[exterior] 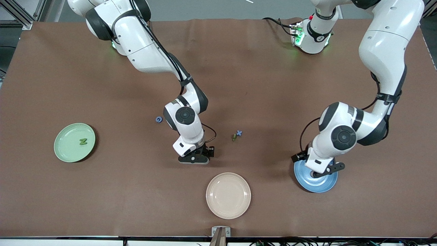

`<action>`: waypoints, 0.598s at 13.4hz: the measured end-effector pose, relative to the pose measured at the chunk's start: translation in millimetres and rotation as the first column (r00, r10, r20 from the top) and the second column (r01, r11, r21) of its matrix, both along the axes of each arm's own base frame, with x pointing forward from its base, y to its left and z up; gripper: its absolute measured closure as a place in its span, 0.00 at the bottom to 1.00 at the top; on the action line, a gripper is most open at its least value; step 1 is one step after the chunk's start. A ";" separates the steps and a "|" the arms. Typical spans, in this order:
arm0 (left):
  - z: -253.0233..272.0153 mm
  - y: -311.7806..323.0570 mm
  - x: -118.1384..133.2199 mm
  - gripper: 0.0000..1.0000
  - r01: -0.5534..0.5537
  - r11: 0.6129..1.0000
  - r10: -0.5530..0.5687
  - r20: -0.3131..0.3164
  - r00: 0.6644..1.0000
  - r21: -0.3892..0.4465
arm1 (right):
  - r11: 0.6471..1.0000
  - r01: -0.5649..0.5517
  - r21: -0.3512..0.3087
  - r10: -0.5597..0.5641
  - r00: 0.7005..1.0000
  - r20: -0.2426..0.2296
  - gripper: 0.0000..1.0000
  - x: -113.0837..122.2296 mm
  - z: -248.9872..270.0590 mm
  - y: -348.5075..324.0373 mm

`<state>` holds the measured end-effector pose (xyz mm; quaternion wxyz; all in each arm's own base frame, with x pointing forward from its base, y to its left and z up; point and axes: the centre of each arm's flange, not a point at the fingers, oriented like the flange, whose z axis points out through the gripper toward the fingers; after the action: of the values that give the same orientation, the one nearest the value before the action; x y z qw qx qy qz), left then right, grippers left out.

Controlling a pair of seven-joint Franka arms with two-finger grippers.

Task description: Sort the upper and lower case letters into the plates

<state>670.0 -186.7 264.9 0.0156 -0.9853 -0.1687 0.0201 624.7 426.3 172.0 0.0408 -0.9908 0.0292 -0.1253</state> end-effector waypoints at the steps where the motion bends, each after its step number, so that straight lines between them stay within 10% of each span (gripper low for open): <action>1: 0.0 -20.1 -7.2 0.00 -0.025 1.000 0.025 -0.004 1.000 -0.006 | 1.000 -0.002 -0.001 0.002 1.000 0.001 0.33 -0.2 0.0 0.4; 8: -27.7 -165.7 -69.3 0.04 -0.203 0.979 0.203 -0.009 0.979 -0.032 | 1.000 -0.014 0.000 0.014 1.000 0.012 0.58 -2.0 3.6 7.0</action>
<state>600.7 -352.4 237.2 -0.0023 -0.9630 -0.2680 0.0271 622.7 433.3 175.7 0.0421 -0.9903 0.0219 -0.1308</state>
